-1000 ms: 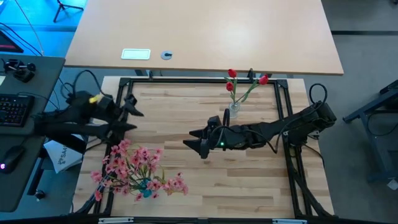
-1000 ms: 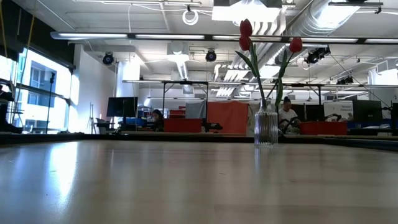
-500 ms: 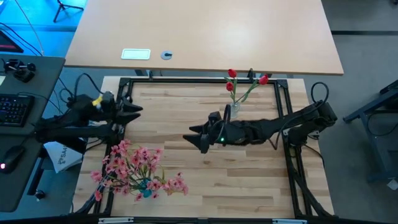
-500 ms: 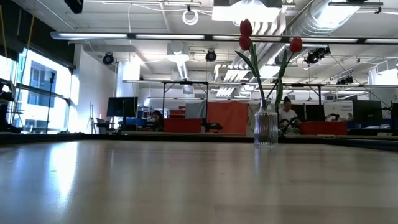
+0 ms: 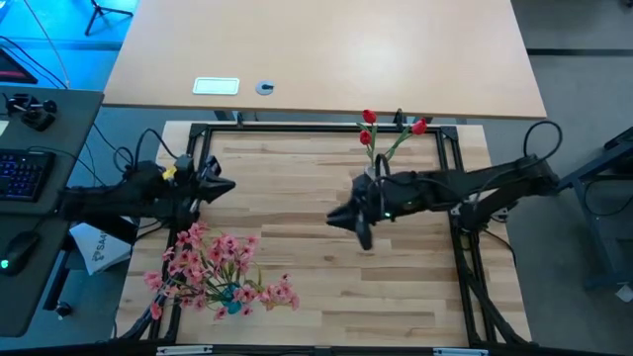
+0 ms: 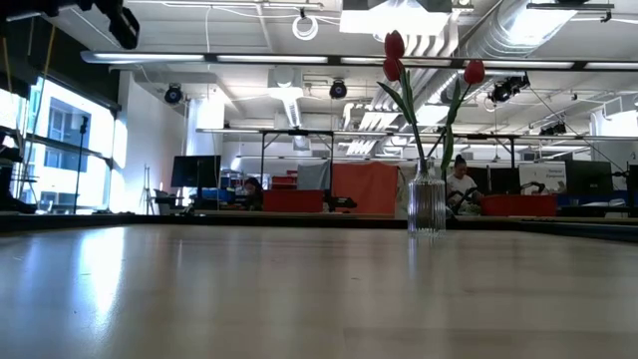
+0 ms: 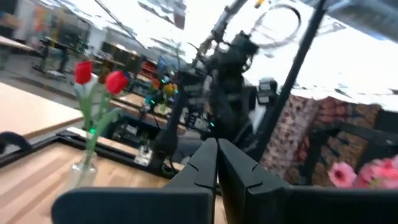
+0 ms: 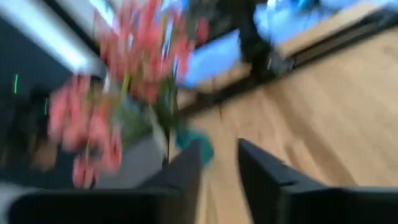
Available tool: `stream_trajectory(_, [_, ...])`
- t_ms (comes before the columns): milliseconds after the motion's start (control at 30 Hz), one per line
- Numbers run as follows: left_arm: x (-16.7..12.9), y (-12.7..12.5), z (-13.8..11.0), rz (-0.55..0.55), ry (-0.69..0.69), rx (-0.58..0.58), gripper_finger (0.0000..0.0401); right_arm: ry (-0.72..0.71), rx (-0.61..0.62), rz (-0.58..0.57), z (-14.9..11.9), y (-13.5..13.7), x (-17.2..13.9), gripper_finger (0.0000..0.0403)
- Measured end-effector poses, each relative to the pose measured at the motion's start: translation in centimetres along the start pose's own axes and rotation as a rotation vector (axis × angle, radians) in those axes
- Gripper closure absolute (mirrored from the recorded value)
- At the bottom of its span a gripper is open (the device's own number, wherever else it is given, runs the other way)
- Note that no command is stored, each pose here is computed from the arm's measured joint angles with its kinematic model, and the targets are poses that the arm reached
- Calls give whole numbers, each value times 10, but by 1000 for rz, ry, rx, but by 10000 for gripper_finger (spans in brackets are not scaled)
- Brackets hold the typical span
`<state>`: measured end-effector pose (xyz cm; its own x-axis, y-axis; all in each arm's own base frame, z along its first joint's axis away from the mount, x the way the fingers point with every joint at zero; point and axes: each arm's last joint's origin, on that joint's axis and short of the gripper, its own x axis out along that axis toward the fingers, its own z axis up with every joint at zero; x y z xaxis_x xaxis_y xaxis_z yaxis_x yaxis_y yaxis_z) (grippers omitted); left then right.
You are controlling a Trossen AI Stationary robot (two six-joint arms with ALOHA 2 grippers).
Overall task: Sort flowers into vase by color
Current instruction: Return to Home Position
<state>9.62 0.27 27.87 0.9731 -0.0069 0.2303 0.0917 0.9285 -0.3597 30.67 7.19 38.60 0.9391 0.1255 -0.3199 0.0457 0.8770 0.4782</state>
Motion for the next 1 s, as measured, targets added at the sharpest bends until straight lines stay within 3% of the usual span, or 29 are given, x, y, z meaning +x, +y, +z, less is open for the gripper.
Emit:
stream_trajectory(67, [0,1,-4,39,-13,-7,401,86,-61,38,-4,1,-11,361])
stream_trajectory(133, [1,2,-10,82,-27,-8,401,107,-124,73,-3,4,-24,391])
stream_trajectory(267, [2,3,-23,84,-11,-10,401,72,-183,112,0,8,-45,378])
stream_trajectory(400, [2,2,-27,44,13,-8,401,31,-163,115,-8,5,-56,397])
stream_trajectory(767, [-2,11,-51,15,22,9,401,-107,138,143,-63,-25,-42,401])
stream_trajectory(1000, [-8,17,-68,-1,32,-28,401,-143,124,116,-63,-33,-43,402])
